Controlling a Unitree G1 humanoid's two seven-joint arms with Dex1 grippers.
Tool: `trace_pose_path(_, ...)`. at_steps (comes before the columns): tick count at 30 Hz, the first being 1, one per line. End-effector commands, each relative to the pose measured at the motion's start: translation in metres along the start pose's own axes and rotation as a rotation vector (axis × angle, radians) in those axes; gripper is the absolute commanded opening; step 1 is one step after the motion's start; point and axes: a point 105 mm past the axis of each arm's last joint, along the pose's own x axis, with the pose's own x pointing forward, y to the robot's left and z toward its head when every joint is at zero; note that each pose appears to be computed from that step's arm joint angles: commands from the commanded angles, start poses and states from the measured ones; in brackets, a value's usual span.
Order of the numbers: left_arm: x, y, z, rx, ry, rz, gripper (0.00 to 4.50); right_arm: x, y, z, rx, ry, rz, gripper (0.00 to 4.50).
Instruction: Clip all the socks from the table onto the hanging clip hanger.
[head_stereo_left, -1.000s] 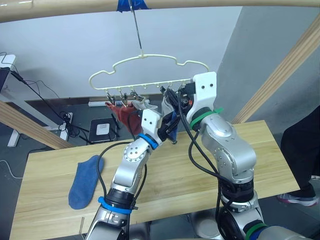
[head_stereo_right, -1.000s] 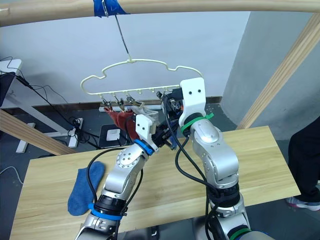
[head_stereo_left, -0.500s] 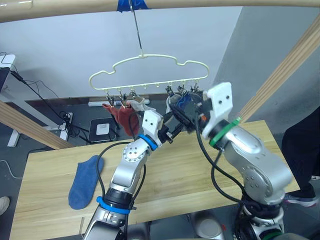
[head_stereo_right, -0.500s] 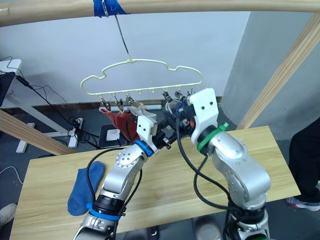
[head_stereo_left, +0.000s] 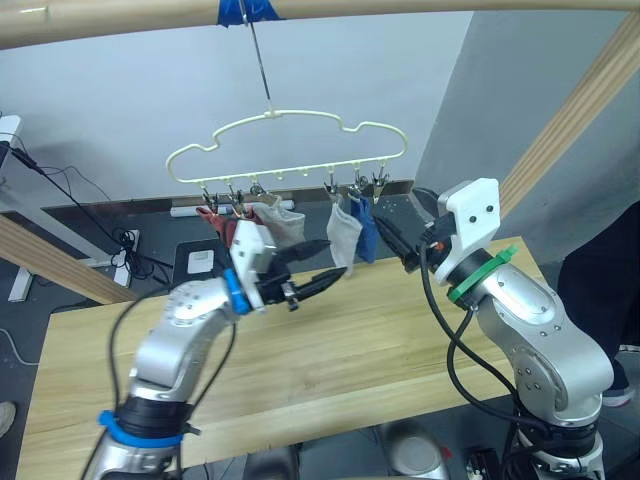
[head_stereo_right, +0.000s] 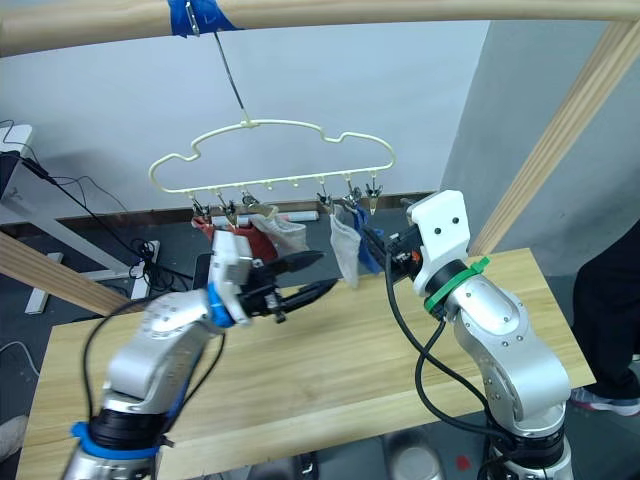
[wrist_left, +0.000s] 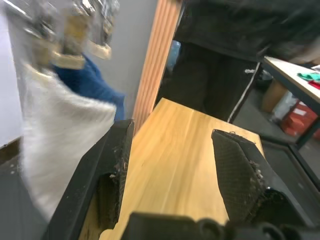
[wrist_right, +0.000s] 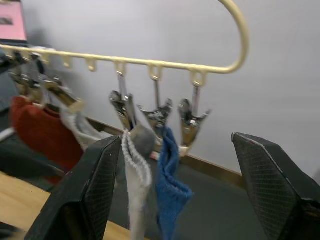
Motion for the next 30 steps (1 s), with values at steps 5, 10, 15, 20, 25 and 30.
trace_pose_path(5,-0.010,-0.003,0.039,0.047,0.003,-0.081,2.74,0.017,-0.010,-0.002,-0.029,0.001,-0.110,3.69)
trace_pose_path(10,-0.008,-0.002,0.044,0.057,0.000,-0.077,2.74,0.023,-0.011,-0.002,-0.023,-0.002,-0.138,3.69)
trace_pose_path(15,-0.006,0.000,0.042,0.066,0.006,-0.077,2.75,0.026,-0.012,-0.001,-0.014,-0.005,-0.152,2.57)
trace_pose_path(20,-0.002,0.001,0.043,0.077,0.006,-0.078,2.75,0.030,-0.010,0.000,0.000,-0.007,-0.163,2.57)
trace_pose_path(25,0.001,0.001,0.043,0.079,0.006,-0.081,2.75,0.035,-0.009,-0.001,0.012,-0.001,-0.169,2.57)
trace_pose_path(30,0.003,0.002,0.045,0.082,0.002,-0.084,2.75,0.039,-0.012,-0.001,0.006,-0.004,-0.194,2.57)
